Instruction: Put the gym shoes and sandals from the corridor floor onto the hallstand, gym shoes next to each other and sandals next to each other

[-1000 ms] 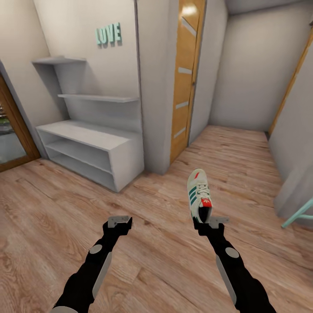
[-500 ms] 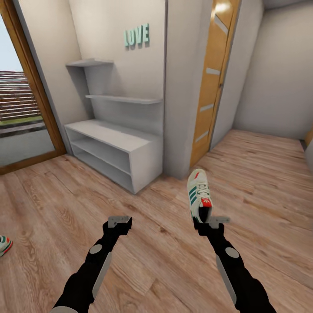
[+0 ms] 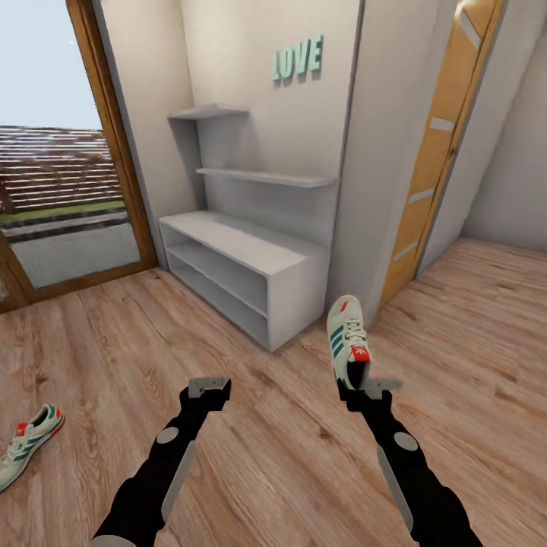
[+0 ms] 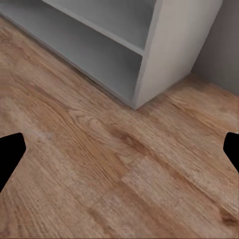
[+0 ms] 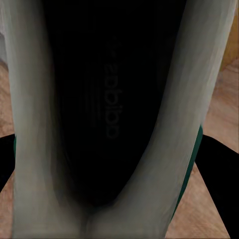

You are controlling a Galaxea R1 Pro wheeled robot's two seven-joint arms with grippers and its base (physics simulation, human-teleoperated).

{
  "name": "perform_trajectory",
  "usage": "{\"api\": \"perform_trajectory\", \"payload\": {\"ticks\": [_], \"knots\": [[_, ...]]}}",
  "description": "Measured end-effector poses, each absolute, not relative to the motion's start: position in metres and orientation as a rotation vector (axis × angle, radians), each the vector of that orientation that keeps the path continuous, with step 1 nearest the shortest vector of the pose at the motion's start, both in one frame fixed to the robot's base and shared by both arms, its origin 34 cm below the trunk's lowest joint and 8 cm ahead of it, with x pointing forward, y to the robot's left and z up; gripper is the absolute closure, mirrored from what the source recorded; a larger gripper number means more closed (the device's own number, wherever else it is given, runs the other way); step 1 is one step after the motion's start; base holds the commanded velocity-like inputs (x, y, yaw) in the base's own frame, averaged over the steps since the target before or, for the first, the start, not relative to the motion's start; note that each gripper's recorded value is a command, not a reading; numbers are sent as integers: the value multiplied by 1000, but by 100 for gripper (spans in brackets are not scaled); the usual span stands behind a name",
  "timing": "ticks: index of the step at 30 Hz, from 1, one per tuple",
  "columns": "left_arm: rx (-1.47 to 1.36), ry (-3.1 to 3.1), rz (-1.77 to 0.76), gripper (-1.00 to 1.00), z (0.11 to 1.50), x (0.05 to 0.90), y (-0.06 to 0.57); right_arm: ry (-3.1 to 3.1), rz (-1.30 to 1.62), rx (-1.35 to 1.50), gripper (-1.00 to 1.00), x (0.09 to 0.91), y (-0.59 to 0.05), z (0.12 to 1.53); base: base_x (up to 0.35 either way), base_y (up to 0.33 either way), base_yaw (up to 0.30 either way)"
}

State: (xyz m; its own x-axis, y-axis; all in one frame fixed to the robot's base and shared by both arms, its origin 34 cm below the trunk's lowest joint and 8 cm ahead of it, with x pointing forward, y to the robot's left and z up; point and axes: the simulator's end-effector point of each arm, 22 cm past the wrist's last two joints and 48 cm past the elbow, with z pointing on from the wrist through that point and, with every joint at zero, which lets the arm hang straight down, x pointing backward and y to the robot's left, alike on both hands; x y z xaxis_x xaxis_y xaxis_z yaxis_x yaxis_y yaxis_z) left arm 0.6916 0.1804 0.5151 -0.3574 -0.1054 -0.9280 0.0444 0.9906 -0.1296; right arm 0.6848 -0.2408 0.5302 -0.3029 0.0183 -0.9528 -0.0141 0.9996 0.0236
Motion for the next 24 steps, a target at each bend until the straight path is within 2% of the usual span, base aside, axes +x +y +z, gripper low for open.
{"api": "perform_trajectory", "payload": {"ticks": [24], "knots": [[-43,1919,-155,-100,522,692,180,1867,32,3,100,685,-241,537,248,220,293]]}}
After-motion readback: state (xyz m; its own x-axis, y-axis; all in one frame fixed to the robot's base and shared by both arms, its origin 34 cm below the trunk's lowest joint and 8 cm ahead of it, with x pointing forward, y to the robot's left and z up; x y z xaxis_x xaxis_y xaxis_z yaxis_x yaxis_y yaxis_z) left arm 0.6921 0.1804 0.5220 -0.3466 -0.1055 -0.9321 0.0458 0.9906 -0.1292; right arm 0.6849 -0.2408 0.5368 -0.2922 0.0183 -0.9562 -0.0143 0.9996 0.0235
